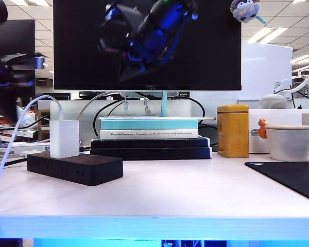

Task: Plug the white charger into the left socket.

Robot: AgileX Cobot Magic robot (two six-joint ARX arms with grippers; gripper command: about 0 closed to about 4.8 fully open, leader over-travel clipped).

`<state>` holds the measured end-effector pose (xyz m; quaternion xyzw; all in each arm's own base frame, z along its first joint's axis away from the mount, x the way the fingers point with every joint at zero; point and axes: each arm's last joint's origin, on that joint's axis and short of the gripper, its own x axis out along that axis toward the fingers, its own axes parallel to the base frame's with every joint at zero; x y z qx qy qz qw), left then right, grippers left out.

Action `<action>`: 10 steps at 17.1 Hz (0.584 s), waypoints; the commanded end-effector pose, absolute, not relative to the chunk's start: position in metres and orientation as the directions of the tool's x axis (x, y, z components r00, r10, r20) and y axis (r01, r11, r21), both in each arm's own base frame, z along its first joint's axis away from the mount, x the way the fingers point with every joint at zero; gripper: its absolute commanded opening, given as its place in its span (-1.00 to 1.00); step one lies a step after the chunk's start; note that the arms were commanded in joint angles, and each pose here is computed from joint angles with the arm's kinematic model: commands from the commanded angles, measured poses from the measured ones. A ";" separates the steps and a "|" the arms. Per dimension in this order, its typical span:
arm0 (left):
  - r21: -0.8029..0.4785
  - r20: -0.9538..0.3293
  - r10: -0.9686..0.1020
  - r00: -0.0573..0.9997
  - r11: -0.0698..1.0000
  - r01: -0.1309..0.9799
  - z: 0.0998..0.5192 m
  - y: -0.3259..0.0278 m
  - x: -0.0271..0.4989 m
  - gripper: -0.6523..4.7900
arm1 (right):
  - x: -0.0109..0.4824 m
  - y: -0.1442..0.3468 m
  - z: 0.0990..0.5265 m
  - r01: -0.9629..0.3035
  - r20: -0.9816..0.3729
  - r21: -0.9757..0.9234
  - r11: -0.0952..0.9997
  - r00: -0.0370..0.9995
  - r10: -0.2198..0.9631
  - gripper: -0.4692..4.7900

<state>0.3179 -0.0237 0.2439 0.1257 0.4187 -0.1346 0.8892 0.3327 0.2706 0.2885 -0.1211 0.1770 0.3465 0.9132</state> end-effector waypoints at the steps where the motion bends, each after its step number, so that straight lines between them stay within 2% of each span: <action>1: 0.113 -0.676 -0.133 0.725 0.953 0.281 0.270 -0.023 0.315 -0.78 | 0.324 0.260 0.320 -0.640 -0.325 -0.116 0.759 0.747 0.580 -0.84; 5: 0.036 -0.461 -0.251 0.851 0.953 0.301 0.325 -0.028 0.286 -0.78 | 0.291 0.229 0.378 -0.615 -0.225 -0.127 0.778 0.782 0.582 -0.84; 7: 0.015 -0.348 -0.326 0.879 0.936 0.352 0.362 -0.027 0.244 -0.78 | 0.249 0.196 0.425 -0.603 -0.146 -0.127 0.787 0.797 0.587 -0.84; 10: 0.001 -0.235 -0.357 0.904 0.930 0.368 0.395 -0.025 0.183 -0.78 | 0.192 0.151 0.467 -0.585 -0.074 -0.127 0.801 0.811 0.580 -0.84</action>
